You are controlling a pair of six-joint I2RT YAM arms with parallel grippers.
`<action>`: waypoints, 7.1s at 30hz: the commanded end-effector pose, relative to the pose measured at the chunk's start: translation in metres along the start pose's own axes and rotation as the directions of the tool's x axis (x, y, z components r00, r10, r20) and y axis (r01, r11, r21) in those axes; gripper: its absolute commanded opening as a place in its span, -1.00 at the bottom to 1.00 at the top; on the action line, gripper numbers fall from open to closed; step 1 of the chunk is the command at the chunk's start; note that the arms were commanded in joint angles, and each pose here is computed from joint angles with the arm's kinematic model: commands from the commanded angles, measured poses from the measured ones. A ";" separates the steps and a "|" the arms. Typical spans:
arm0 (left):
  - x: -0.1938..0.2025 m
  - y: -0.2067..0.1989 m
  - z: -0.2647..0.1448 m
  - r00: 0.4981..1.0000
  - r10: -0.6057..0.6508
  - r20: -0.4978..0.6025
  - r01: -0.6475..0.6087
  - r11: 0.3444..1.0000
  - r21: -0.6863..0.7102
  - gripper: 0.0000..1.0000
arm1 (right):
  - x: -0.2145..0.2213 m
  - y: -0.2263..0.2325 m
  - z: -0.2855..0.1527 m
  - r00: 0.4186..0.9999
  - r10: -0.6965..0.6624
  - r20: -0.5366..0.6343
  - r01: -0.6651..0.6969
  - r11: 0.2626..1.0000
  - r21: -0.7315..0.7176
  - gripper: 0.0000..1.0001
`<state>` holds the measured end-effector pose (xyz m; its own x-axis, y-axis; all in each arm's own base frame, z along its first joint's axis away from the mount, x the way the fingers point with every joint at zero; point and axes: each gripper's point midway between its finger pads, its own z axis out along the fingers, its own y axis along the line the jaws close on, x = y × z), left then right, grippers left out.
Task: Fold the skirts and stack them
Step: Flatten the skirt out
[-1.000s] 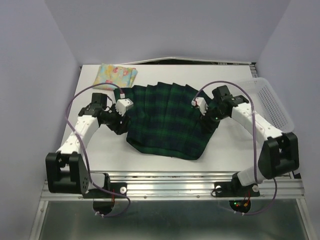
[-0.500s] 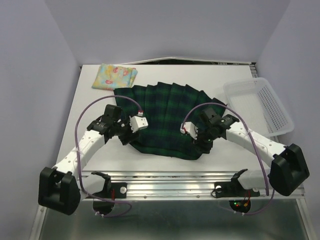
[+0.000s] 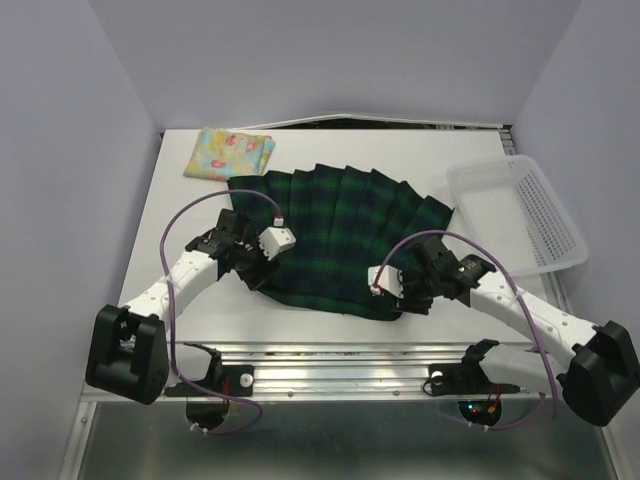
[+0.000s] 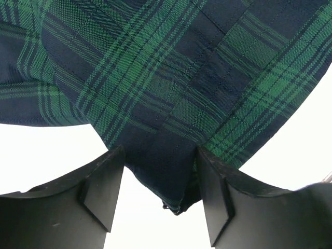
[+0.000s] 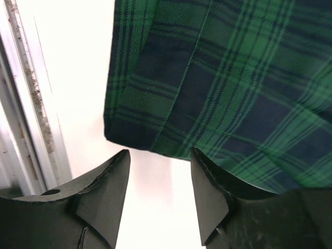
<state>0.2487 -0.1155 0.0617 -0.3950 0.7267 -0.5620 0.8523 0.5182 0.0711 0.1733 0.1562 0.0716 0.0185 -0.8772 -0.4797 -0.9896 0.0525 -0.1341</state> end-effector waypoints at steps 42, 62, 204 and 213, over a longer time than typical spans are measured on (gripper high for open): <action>-0.007 -0.007 -0.005 0.513 0.799 0.315 -0.817 0.567 -0.107 0.60 | -0.040 -0.015 -0.013 0.947 -0.277 0.162 0.233 0.940 0.249 -0.99; -0.006 -0.021 -0.006 0.544 0.761 0.353 -0.798 0.599 -0.062 0.43 | -0.041 -0.021 -0.013 0.962 -0.218 0.167 0.169 0.949 0.265 -0.99; -0.213 0.202 0.160 0.971 -0.209 0.118 0.222 0.969 -0.109 -0.07 | -0.120 0.024 0.141 0.990 0.094 -0.110 -0.124 0.942 -0.311 0.43; -0.289 0.293 -0.071 0.763 -0.144 0.630 0.327 0.927 -0.184 0.47 | -0.158 -0.016 0.048 0.995 0.075 0.073 -0.072 0.997 -0.037 0.83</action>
<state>0.5792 -0.2076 0.0989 -0.5320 0.3678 -0.7627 0.6455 0.7591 -0.0842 0.1873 0.3332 0.0435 -0.0561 -0.8865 -0.4593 -0.9977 0.0321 0.0600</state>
